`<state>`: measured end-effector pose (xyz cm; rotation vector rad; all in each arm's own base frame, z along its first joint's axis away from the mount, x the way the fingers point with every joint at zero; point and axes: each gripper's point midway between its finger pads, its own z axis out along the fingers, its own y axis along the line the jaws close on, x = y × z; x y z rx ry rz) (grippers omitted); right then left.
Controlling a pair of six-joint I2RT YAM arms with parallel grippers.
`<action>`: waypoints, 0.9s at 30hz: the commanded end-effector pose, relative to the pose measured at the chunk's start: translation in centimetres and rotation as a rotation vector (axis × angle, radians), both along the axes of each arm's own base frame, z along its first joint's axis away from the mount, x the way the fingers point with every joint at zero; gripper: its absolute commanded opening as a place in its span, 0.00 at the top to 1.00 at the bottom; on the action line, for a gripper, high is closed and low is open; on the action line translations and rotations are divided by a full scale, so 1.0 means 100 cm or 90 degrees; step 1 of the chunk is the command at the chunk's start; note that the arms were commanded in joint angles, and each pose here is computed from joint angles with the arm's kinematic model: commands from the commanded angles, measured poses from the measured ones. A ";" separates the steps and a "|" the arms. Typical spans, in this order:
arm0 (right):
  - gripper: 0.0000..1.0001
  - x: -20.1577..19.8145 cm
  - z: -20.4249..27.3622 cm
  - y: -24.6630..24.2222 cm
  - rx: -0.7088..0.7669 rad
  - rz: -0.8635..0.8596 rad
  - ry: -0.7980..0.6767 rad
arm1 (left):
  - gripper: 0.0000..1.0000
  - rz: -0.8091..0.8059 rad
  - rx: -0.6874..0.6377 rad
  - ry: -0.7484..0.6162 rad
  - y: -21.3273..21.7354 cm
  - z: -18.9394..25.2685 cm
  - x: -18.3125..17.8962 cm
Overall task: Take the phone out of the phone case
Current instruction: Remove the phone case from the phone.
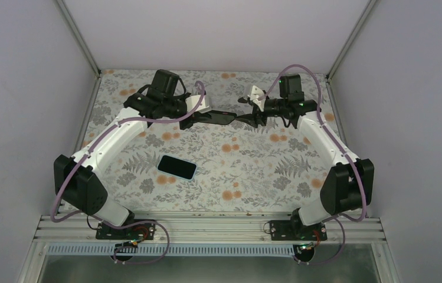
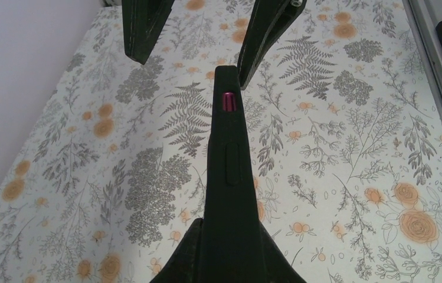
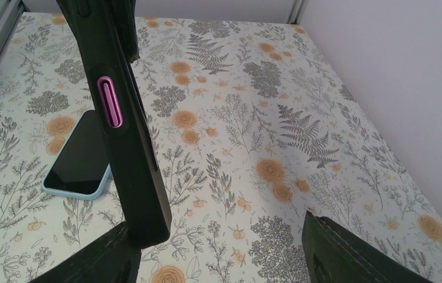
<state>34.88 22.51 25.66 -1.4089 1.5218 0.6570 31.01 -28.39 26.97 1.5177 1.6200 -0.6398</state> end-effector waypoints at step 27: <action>0.28 0.080 0.001 -0.011 -0.113 -0.034 -0.089 | 0.98 -0.182 0.139 -0.112 -0.019 -0.033 -0.093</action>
